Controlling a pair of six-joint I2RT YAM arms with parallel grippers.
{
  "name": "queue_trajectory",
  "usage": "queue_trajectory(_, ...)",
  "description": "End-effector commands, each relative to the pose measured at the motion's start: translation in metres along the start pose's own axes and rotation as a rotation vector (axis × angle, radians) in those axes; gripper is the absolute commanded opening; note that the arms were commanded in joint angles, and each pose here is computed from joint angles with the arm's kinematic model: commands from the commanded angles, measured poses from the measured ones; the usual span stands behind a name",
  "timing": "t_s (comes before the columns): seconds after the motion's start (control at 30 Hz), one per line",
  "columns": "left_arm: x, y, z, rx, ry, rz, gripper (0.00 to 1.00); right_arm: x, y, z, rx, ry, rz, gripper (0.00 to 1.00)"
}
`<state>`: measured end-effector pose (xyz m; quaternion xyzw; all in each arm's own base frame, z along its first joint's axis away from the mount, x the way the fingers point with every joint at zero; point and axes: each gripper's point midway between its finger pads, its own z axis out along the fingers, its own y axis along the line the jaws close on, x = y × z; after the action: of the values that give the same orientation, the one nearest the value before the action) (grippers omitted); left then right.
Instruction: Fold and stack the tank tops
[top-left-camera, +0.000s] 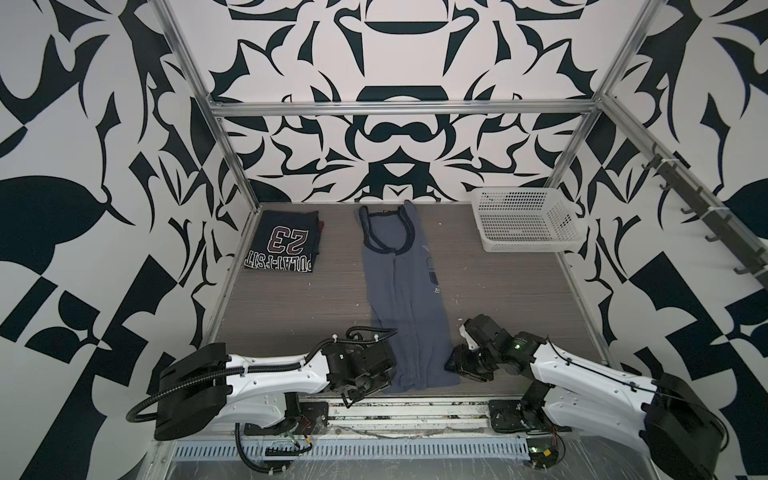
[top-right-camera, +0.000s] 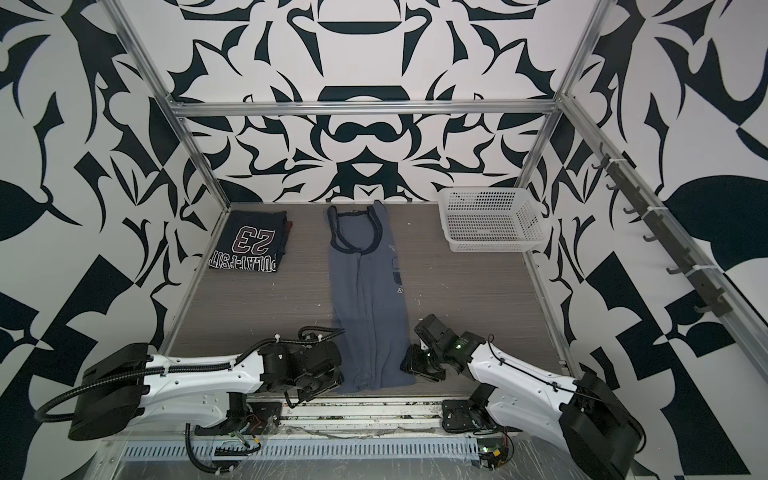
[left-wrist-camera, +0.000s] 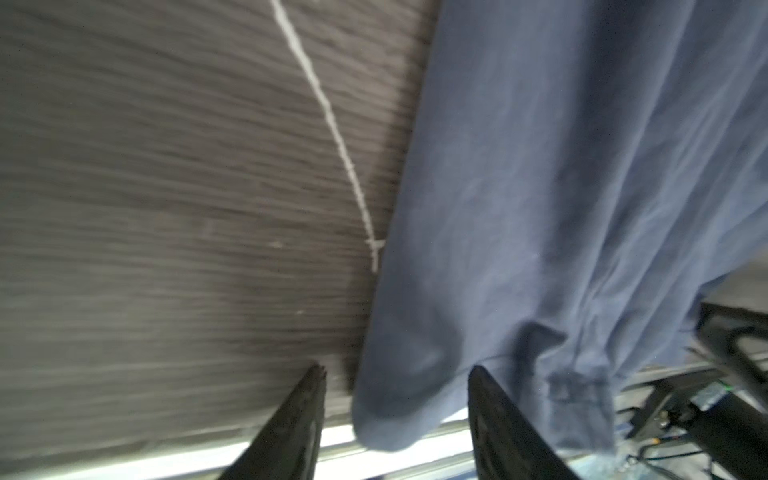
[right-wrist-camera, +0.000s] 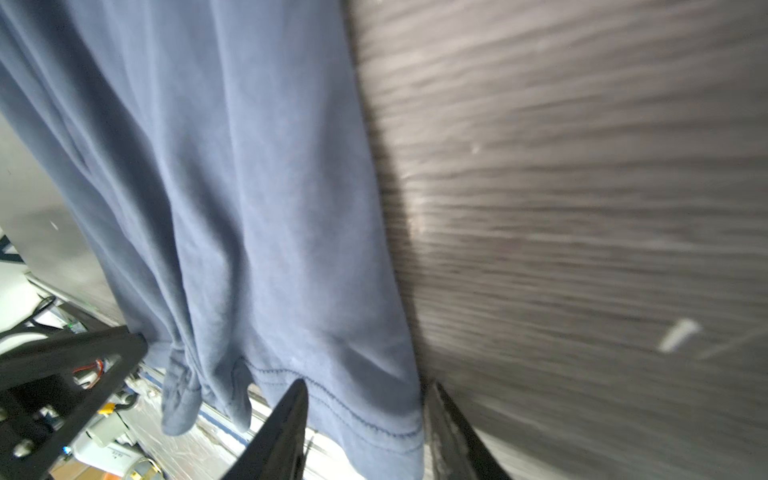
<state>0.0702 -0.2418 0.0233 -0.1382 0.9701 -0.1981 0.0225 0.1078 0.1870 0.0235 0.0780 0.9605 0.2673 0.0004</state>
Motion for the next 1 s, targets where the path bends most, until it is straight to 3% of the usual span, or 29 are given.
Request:
queue_trajectory(0.0,0.005,-0.001,0.008,-0.007,0.014,-0.023,0.53,0.009,-0.021,0.007,0.077,0.021,0.039,0.43)
queue_trajectory(0.23,0.009,-0.006,0.012,-0.018,0.028,-0.014,0.32,0.009,-0.015,0.006,0.076,0.019,0.023,0.24)
queue_trajectory(0.4,0.005,-0.018,0.0,-0.001,0.0,-0.004,0.16,0.003,-0.002,-0.004,0.069,0.001,0.001,0.01)
queue_trajectory(0.67,-0.03,-0.053,-0.044,0.114,-0.099,0.001,0.09,-0.029,0.033,-0.051,0.071,-0.106,-0.074,0.0)
queue_trajectory(0.97,-0.149,-0.098,-0.085,0.189,-0.228,-0.022,0.07,-0.134,0.1,-0.093,-0.033,-0.252,-0.126,0.0)
